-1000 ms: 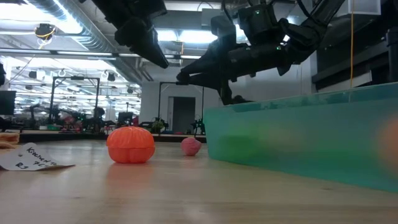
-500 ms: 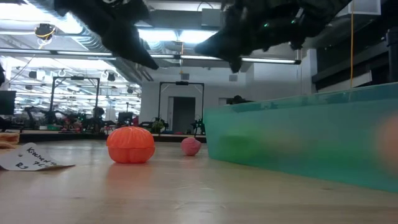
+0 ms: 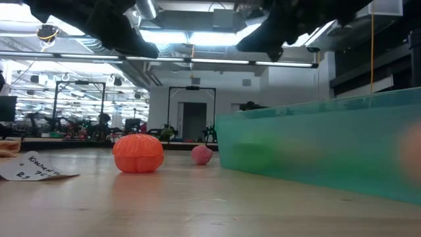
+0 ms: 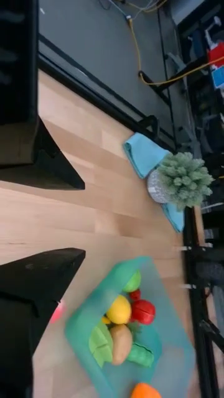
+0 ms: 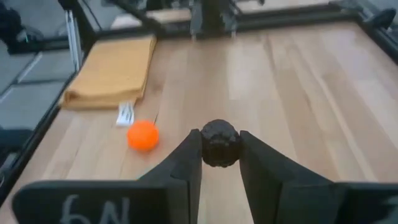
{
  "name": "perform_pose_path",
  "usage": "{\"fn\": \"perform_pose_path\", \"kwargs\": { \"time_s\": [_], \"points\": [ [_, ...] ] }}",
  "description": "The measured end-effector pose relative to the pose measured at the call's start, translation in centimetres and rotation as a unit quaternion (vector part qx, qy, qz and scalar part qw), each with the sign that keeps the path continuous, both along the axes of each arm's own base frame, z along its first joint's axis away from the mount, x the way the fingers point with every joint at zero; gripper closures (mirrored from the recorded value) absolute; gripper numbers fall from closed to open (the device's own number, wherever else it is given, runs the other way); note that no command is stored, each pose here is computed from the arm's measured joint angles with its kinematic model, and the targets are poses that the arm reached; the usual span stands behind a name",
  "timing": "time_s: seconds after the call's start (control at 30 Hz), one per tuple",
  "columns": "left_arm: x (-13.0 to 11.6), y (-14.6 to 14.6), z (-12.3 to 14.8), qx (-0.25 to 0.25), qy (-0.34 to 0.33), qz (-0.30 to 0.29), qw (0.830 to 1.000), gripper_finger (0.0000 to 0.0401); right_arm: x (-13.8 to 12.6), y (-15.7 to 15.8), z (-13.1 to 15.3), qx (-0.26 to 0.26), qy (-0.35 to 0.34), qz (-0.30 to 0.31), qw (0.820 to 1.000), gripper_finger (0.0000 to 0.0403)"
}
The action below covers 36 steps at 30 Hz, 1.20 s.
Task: Pick and placing Produce into tupperware
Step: Put the blackberry into the green bin
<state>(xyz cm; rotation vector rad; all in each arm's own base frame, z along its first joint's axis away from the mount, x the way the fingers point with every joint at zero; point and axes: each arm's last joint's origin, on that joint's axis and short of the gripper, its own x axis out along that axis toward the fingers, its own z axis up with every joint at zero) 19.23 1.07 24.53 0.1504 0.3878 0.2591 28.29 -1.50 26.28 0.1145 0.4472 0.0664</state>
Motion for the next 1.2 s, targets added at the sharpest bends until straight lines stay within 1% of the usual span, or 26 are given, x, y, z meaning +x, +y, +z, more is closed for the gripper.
{"fn": "perform_pose_path", "kwargs": {
  "time_s": [0.2,0.37,0.5,0.63,0.87,1.07,1.2],
  "points": [
    [0.0,0.0,-0.1,-0.003,0.001,0.001,1.0,0.0248,-1.8,2.1,0.3,-0.017,0.051,0.003,0.999,0.031],
    [0.1,0.0,0.0,-0.007,-0.008,-0.006,1.0,0.024,-2.9,4.3,-0.2,-0.039,0.096,0.014,0.995,0.031],
    [0.1,-0.1,0.1,-0.013,-0.01,-0.021,1.0,0.0237,-3.6,5.4,-0.8,-0.027,0.141,0.008,0.99,0.031],
    [0.1,-0.1,0.1,-0.017,-0.011,-0.021,1.0,0.0236,-4.2,6.3,-1.3,-0.007,0.18,-0.002,0.984,0.031],
    [0.1,-0.1,0.1,-0.02,-0.012,-0.02,1.0,0.0236,-4.9,7.6,-1.7,0.014,0.209,-0.001,0.978,0.031],
    [0.1,-0.1,0.1,-0.02,-0.011,-0.02,1.0,0.0236,-5.8,8.7,-2.1,0.002,0.234,-0.032,0.972,0.0311],
    [0.1,-0.1,0.1,-0.021,-0.011,-0.019,1.0,0.0236,-6.2,9.6,-2.1,0.018,0.238,-0.036,0.97,0.0311]
  ]
}}
